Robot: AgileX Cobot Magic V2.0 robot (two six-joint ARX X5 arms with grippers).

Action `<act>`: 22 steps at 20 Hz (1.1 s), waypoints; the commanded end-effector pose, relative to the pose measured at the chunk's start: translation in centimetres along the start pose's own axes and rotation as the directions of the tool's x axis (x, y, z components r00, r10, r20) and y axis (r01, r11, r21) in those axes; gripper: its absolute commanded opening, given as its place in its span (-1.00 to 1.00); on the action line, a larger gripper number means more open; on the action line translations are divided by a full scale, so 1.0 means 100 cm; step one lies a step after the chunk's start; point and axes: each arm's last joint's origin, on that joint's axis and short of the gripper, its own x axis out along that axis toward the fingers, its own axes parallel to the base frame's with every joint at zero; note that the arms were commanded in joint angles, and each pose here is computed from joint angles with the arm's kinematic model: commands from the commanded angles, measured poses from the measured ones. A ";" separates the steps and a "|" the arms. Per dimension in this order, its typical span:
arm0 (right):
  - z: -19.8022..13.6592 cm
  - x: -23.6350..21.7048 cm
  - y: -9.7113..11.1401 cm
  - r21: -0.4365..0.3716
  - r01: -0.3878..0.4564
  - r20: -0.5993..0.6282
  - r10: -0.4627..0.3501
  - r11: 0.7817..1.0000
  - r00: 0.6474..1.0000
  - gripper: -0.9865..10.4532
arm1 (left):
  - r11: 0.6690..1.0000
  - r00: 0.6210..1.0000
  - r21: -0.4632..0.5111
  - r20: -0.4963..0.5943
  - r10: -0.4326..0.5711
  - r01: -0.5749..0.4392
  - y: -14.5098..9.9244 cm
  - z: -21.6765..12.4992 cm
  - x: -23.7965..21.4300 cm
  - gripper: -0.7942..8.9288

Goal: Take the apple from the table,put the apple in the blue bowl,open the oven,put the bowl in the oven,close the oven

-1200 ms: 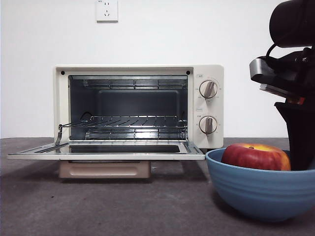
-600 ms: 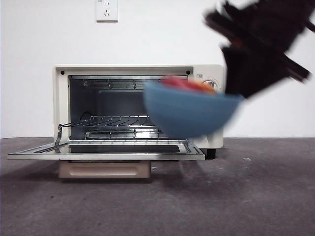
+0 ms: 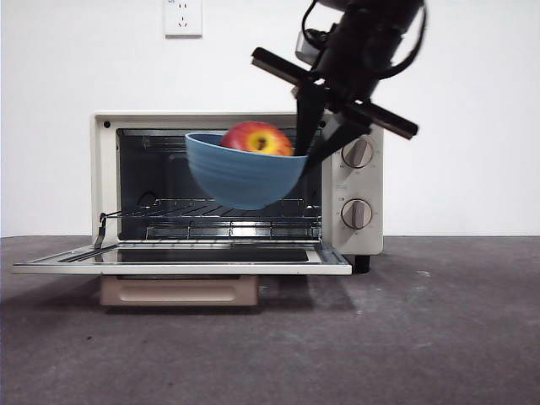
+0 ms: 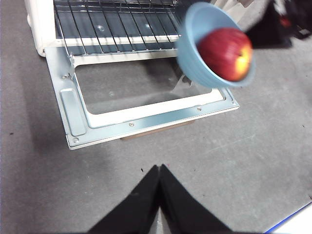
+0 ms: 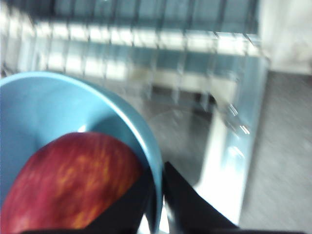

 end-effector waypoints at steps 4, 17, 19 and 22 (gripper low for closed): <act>0.021 0.017 0.016 0.139 0.010 0.077 -0.021 0.990 0.997 -0.82 | 1.000 1.000 0.020 0.008 -0.017 0.017 -0.002 0.002 0.000 -0.82; 0.032 0.037 0.016 0.350 -0.003 0.228 -0.082 0.937 0.970 -0.82 | 0.998 0.999 0.039 0.002 -0.043 0.043 -0.006 0.001 0.000 -0.82; 0.032 0.037 0.016 0.352 0.006 0.236 -0.095 0.936 0.967 -0.82 | 0.998 0.999 0.039 0.002 -0.043 0.043 -0.006 0.001 0.000 -0.82; 0.032 0.037 0.015 0.355 0.017 0.248 -0.112 0.935 0.962 -0.82 | 0.998 0.999 0.038 0.002 -0.043 0.043 -0.006 0.001 0.000 -0.82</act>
